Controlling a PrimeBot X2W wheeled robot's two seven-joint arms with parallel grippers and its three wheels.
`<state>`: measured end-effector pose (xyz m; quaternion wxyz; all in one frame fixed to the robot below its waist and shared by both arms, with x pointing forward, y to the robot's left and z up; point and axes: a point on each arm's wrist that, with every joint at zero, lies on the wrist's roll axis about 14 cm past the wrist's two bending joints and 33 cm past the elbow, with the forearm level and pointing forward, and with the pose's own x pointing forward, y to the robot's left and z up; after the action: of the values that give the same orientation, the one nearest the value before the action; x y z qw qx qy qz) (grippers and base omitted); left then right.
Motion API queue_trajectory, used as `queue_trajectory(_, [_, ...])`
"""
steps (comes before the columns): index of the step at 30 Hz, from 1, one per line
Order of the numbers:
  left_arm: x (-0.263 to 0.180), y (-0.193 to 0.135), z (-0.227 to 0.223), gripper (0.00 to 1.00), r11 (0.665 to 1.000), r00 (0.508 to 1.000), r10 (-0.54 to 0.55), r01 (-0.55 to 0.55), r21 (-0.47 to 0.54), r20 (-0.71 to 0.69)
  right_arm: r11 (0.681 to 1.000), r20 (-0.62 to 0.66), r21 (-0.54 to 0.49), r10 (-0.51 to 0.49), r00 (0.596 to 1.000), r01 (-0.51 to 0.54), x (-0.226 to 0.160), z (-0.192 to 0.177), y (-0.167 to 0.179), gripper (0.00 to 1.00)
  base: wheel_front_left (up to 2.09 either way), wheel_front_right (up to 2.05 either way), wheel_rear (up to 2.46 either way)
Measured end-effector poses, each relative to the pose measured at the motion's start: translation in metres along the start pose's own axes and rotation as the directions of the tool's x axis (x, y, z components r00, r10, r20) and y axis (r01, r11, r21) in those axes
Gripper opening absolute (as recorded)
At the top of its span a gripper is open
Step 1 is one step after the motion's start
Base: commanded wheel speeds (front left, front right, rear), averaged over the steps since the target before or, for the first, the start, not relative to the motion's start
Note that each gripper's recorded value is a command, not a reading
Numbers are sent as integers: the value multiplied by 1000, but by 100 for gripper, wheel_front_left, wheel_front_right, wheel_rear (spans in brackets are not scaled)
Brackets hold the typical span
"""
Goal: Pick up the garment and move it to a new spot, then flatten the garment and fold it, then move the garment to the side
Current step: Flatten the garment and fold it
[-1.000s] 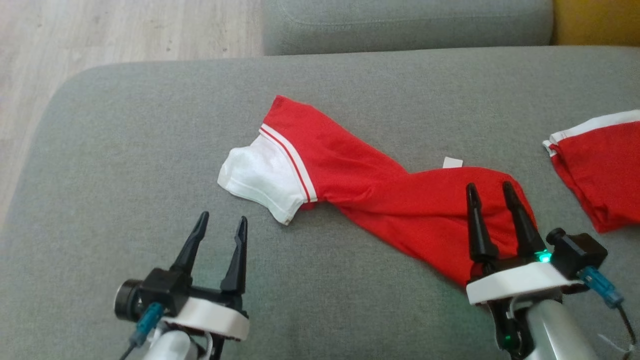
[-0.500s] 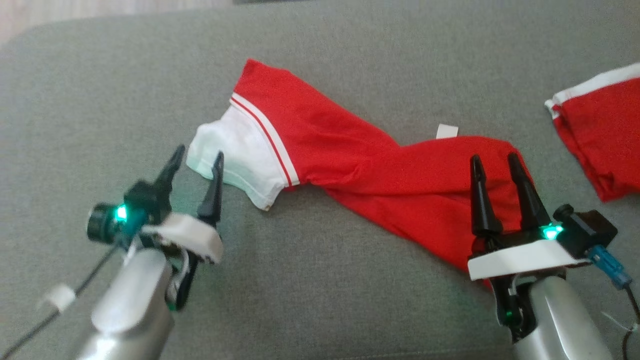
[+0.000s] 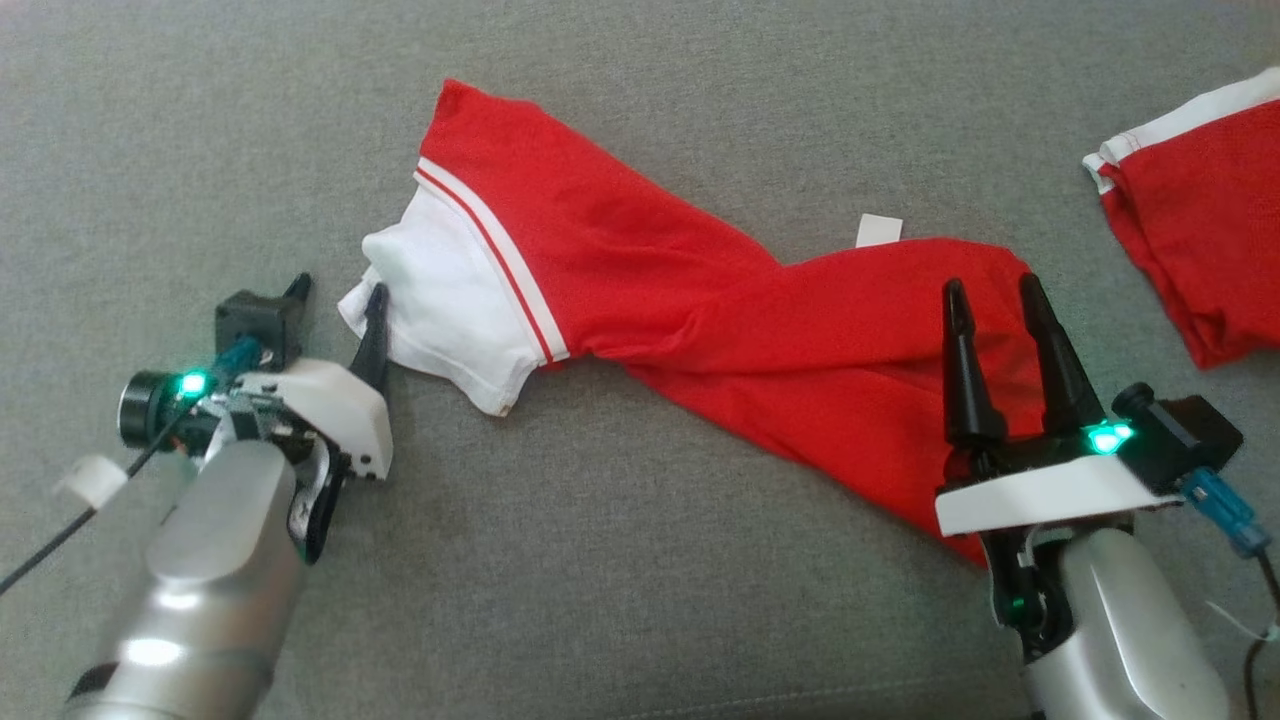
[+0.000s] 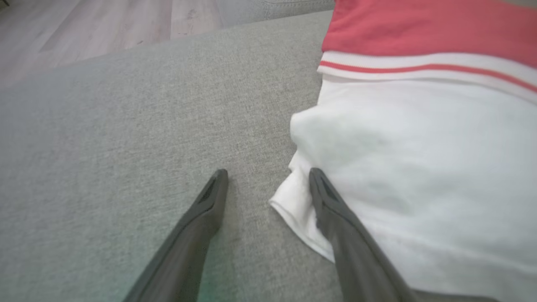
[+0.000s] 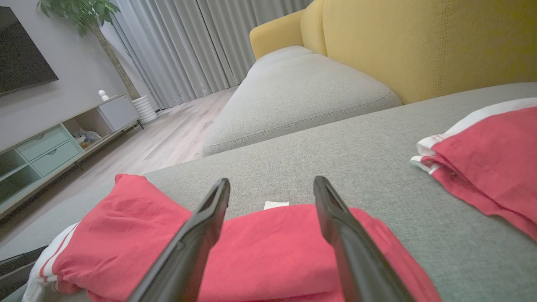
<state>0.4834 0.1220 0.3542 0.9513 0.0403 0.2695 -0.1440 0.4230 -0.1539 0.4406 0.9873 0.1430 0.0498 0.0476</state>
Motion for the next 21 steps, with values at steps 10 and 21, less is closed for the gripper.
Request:
queue_trajectory(10, [-7, -19, 14, 0, 997, 996, -76, 76, -6, 43, 1000, 32, -4, 13, 999, -13, -4, 13, 6, 100, 0, 0, 0])
queue_trajectory(21, [-62, -51, 152, 0, 974, 836, -159, 221, -57, 526, 1000, 78, 0, 21, 997, -22, -28, 31, 13, 100, 0, 0, 0])
